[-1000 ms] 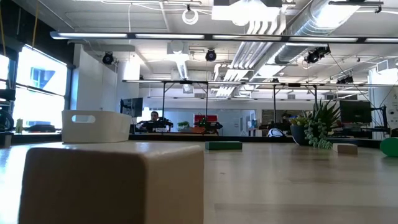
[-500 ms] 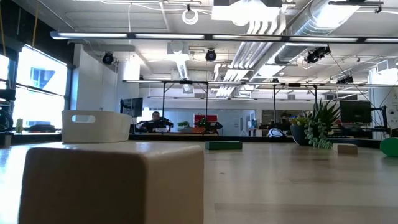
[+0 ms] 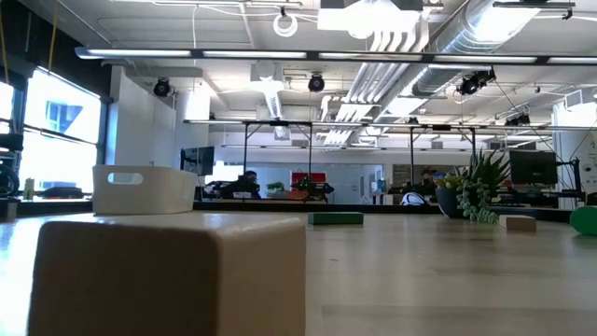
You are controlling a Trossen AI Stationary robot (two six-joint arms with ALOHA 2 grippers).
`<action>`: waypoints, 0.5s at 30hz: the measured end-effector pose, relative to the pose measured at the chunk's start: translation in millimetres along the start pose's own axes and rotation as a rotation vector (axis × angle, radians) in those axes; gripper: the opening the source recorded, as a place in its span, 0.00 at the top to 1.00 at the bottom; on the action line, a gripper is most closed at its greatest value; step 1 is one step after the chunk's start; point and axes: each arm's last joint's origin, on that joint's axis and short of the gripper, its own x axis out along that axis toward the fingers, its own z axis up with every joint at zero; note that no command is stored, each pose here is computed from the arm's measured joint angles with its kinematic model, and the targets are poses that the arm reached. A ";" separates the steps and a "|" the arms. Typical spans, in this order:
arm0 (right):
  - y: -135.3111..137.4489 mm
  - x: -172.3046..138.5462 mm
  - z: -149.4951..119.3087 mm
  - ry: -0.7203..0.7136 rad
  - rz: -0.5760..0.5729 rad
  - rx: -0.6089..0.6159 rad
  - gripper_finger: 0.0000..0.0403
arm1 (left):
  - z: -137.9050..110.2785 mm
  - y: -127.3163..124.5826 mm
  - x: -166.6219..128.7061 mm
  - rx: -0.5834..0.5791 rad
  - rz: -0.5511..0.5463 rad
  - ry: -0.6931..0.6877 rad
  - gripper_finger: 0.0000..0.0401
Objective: Sort & place blocks by color
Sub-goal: Put the brown block into the transparent bin
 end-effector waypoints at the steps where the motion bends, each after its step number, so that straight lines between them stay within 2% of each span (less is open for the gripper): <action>1: -1.1 0.6 -1.0 0.007 -0.001 0.014 0.75 | 0.2 -0.2 0.0 -0.001 -0.007 -0.004 0.51; 15: -1.8 1.5 -4.5 0.029 0.025 0.087 0.75 | 2.9 -0.6 -0.2 -0.008 -0.022 -0.036 0.52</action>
